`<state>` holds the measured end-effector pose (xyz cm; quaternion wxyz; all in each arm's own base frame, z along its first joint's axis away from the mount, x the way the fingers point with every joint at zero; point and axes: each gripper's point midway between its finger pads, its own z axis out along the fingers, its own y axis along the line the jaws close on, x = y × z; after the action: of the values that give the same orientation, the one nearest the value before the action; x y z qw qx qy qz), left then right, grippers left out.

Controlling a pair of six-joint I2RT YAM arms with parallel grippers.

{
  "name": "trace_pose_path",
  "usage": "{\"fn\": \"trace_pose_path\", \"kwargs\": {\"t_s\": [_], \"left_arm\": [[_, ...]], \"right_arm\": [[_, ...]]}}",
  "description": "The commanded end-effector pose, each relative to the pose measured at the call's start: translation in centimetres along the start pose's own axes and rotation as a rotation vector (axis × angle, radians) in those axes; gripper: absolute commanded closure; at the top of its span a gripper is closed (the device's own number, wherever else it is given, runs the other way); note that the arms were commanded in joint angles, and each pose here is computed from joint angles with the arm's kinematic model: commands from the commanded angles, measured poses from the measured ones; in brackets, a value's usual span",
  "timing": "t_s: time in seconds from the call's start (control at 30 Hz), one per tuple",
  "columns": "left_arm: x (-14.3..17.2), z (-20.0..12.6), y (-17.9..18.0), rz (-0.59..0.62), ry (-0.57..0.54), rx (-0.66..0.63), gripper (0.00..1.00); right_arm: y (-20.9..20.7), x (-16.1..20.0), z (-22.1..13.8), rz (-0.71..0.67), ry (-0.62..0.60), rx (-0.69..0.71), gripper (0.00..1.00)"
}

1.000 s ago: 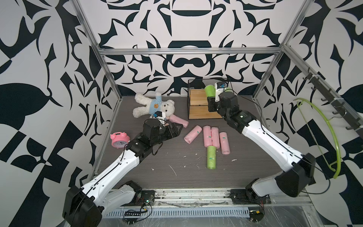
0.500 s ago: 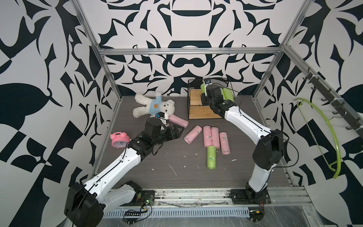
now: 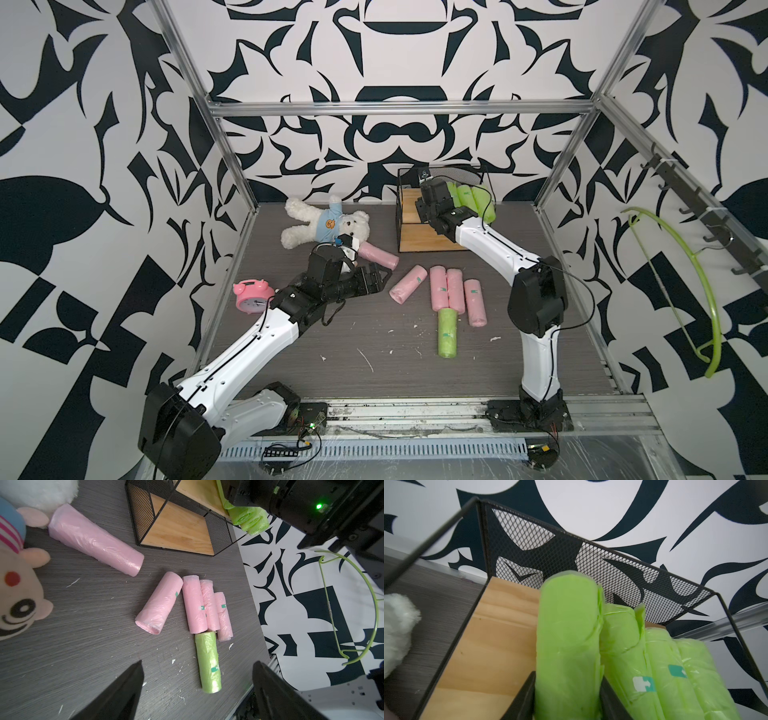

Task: Sort the rolls of trash bags by color and place them on the shelf
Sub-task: Place the roll of trash bags on the shelf.

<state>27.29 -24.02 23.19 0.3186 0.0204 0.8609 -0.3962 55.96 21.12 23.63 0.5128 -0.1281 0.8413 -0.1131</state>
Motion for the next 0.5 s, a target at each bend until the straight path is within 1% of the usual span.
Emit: {"fn": "trace_pose_path", "kwargs": {"t_s": [0.0,0.27,0.47], "left_arm": [[0.1,0.0,-0.2,0.013,0.017,0.003,0.11],[0.2,0.0,0.0,0.014,0.02,-0.002,0.11],[0.2,0.2,0.1,0.01,0.024,-0.003,0.1]], "right_arm": [[-3.1,-4.5,-1.7,0.022,-0.104,0.106,0.6],[-3.8,-3.7,-0.7,-0.025,-0.071,0.189,0.55],[-4.2,-3.8,-1.0,-0.032,-0.065,0.211,0.5]]}}
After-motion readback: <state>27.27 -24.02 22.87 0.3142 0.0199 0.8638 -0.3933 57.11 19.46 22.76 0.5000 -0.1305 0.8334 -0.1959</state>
